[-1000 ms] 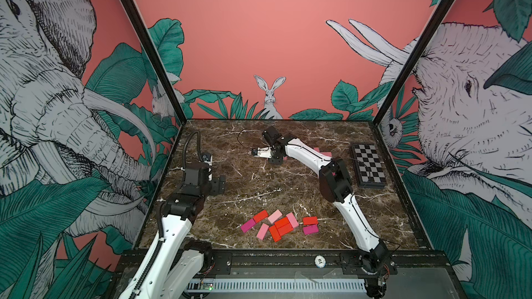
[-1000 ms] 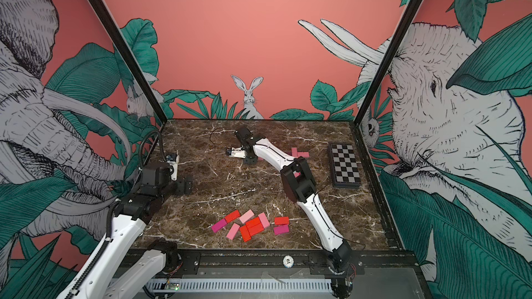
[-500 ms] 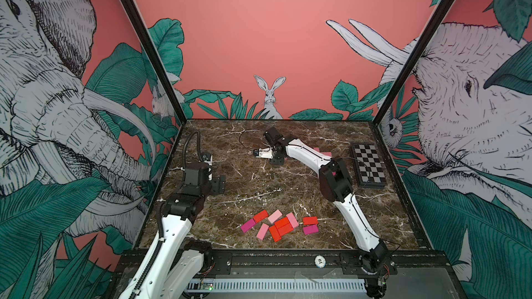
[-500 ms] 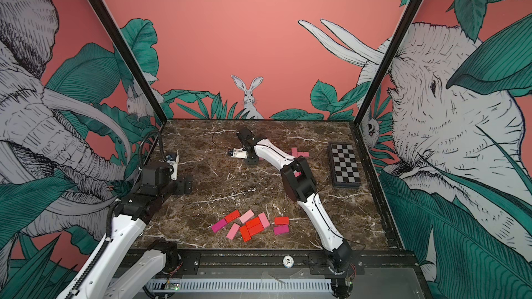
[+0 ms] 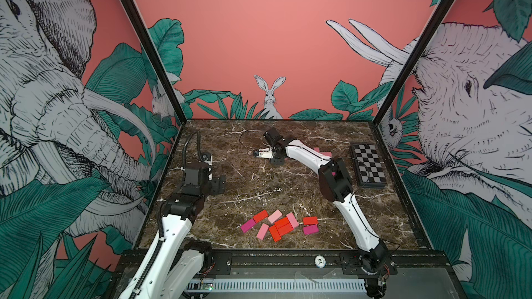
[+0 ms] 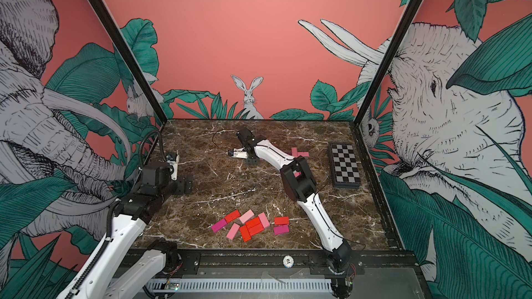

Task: Assemble the letter t with building blocks
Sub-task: Assemble the building block at the center of the board.

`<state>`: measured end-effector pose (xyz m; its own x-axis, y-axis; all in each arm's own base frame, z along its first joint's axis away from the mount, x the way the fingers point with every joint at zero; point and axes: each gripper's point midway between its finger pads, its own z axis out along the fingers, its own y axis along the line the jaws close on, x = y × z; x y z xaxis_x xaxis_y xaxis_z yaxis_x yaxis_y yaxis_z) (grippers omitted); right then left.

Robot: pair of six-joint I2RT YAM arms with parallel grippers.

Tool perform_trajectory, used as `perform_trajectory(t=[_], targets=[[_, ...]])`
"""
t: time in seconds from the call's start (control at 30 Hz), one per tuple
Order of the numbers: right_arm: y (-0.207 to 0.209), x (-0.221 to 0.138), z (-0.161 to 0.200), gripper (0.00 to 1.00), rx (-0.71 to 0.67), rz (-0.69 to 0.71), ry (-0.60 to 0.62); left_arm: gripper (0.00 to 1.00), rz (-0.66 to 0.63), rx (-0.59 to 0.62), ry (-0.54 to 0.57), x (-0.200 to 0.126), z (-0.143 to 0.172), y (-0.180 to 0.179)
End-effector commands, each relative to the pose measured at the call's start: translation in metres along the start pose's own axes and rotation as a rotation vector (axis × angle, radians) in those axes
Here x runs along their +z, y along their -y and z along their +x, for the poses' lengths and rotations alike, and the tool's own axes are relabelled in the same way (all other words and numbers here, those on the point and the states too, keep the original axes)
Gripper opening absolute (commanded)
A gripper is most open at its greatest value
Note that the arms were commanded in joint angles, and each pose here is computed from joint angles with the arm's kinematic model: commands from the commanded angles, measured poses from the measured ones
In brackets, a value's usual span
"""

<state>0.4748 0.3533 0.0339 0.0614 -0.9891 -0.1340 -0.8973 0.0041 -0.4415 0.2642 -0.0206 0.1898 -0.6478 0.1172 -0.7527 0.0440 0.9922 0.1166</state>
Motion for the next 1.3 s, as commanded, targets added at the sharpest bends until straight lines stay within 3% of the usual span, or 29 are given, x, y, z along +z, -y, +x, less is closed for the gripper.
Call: perform_trajectory(t=[0.0,1.27], targets=[[-0.017,0.016,0.016,0.14,-0.021,-0.048,-0.053,0.98,0.001,0.002,-0.006,0.002,0.004,0.0],[-0.034,0.008,0.023,0.19,-0.041,-0.117,-0.057,0.98,-0.006,0.0,-0.015,0.002,0.006,-0.001]])
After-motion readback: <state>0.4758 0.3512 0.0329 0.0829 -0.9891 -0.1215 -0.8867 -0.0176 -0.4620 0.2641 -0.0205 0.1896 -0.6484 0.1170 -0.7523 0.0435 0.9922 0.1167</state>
